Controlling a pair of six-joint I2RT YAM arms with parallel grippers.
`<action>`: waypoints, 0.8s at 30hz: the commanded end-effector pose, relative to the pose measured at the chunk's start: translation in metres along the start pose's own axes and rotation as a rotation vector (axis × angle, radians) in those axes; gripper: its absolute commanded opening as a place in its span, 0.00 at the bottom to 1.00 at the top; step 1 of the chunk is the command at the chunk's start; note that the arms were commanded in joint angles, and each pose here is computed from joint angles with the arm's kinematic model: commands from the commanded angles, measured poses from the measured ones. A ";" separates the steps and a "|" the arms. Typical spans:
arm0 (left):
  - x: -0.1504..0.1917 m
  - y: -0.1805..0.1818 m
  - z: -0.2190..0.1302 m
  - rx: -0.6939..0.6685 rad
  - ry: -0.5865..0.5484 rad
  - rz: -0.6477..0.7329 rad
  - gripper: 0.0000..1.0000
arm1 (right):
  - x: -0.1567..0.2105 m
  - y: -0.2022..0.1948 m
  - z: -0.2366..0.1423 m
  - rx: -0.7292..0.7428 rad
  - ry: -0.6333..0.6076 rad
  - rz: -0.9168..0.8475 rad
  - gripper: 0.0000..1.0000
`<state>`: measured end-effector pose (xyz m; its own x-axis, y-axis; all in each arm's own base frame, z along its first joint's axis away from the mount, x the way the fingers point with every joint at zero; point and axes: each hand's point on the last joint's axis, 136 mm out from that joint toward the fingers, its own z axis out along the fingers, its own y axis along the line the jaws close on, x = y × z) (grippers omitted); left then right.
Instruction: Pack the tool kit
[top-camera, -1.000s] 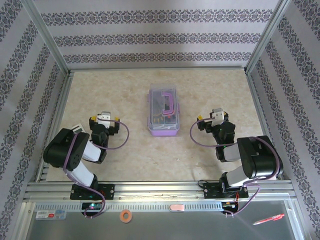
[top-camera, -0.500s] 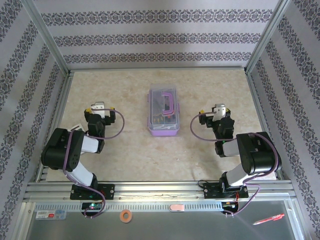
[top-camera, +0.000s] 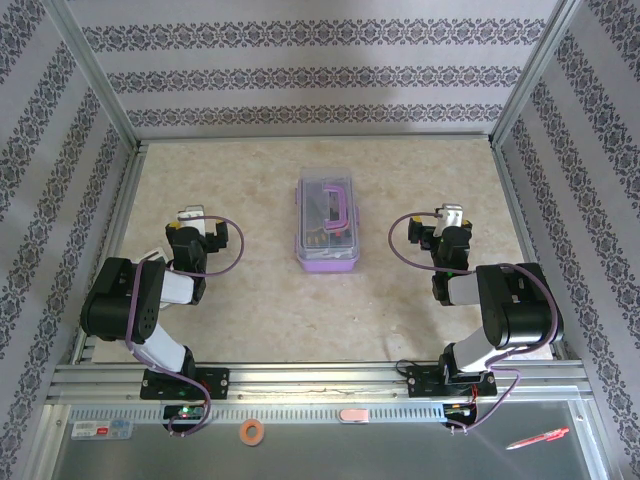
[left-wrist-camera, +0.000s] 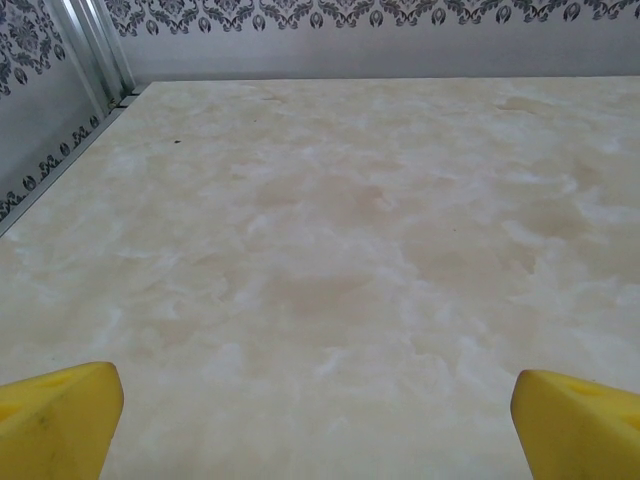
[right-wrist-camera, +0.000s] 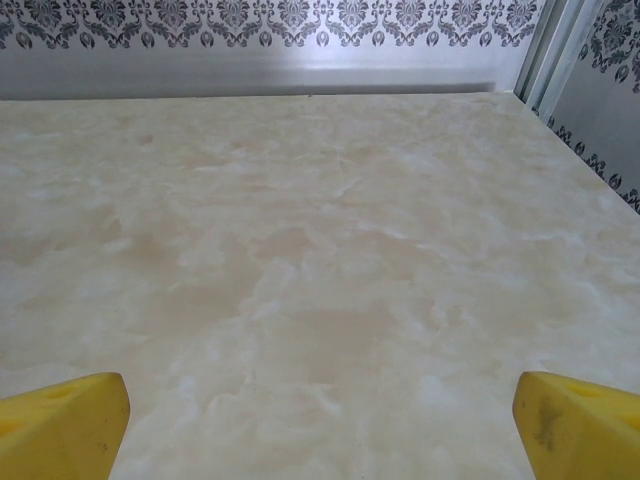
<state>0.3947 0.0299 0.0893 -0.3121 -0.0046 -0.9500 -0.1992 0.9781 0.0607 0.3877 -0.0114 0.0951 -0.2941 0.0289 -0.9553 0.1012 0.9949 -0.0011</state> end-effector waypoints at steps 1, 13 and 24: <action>-0.002 0.000 -0.001 0.007 -0.001 -0.022 1.00 | -0.006 0.003 0.001 -0.014 -0.010 0.008 0.98; -0.001 -0.001 0.000 0.011 0.003 -0.019 1.00 | -0.005 0.003 0.001 -0.017 -0.008 0.006 0.98; -0.001 -0.001 0.000 0.011 0.007 -0.020 1.00 | -0.004 0.004 0.001 -0.015 -0.004 -0.001 0.98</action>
<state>0.3944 0.0294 0.0882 -0.3169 -0.0045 -0.9485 -0.1961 0.9787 0.0608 0.3858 -0.0107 0.0888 -0.3201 0.0274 -0.9470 0.0970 0.9953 -0.0040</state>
